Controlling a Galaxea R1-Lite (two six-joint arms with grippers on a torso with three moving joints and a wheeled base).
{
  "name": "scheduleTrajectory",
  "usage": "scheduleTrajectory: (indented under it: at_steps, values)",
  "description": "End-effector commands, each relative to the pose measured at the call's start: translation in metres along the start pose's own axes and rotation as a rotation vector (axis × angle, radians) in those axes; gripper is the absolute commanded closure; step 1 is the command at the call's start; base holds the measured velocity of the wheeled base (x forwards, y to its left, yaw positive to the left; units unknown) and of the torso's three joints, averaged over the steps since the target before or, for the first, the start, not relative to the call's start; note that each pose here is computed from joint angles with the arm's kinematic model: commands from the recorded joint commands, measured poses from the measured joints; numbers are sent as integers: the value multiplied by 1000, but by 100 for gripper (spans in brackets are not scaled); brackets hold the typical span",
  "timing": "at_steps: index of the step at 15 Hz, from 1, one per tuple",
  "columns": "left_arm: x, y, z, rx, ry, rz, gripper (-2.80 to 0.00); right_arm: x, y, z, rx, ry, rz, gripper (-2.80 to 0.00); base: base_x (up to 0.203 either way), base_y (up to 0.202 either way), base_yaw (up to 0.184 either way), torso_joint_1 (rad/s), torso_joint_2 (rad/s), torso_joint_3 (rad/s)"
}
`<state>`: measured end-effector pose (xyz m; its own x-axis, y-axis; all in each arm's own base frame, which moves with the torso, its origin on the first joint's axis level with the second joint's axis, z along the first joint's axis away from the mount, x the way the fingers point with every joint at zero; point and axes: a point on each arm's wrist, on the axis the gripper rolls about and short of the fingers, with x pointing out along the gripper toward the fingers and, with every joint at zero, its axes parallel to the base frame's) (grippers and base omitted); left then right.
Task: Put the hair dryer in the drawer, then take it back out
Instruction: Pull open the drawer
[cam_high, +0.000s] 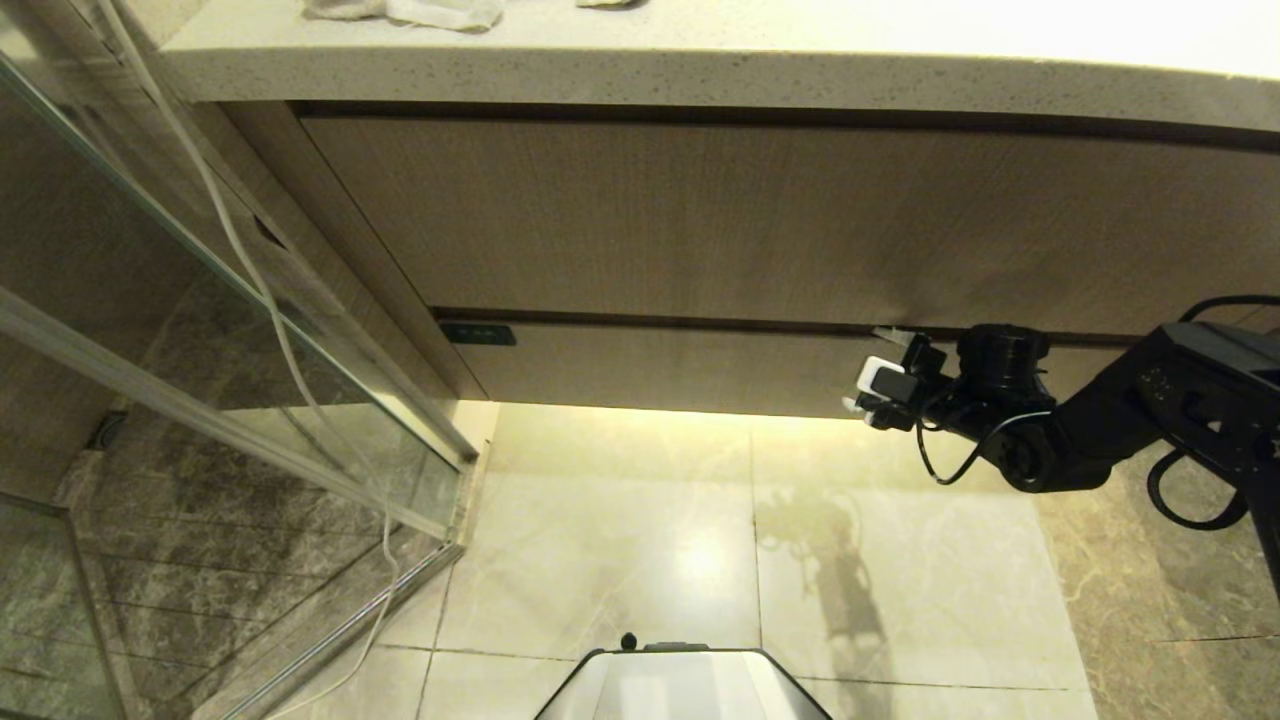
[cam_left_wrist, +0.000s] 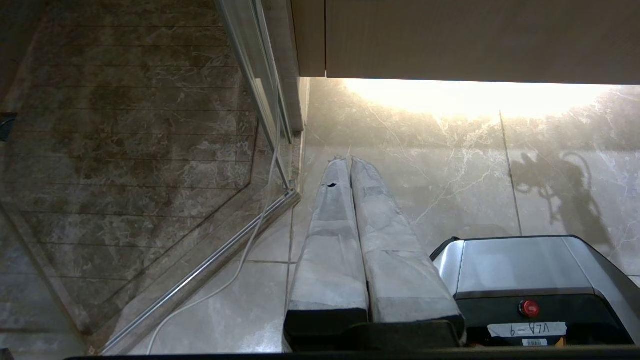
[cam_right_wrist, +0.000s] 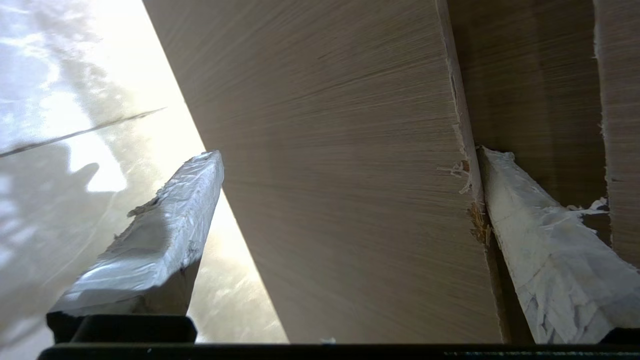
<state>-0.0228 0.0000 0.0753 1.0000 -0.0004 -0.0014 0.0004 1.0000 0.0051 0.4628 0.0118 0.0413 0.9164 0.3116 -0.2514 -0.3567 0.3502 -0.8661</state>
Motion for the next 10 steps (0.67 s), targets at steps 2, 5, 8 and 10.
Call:
scheduleTrajectory:
  at_steps: [2, 5, 8, 10]
  values:
    - [0, 0, 0, -1, 2, 0, 0, -9, -4, 2, 57, 119, 23, -280, 0, 0, 0, 0, 0, 0]
    - [0, 0, 0, -1, 0, 0, 0, -17, -4, 5, 82, 141, 53, -280, 0, 0, 0, 0, 0, 0]
    - [0, 0, 0, -1, 2, 0, 0, -25, 0, 7, 89, 152, 82, -280, 0, 0, 0, 0, 0, 0]
    - [0, 0, 0, -1, 2, 0, 0, -28, 0, 10, 94, 157, 100, -280, 0, 0, 0, 0, 0, 0]
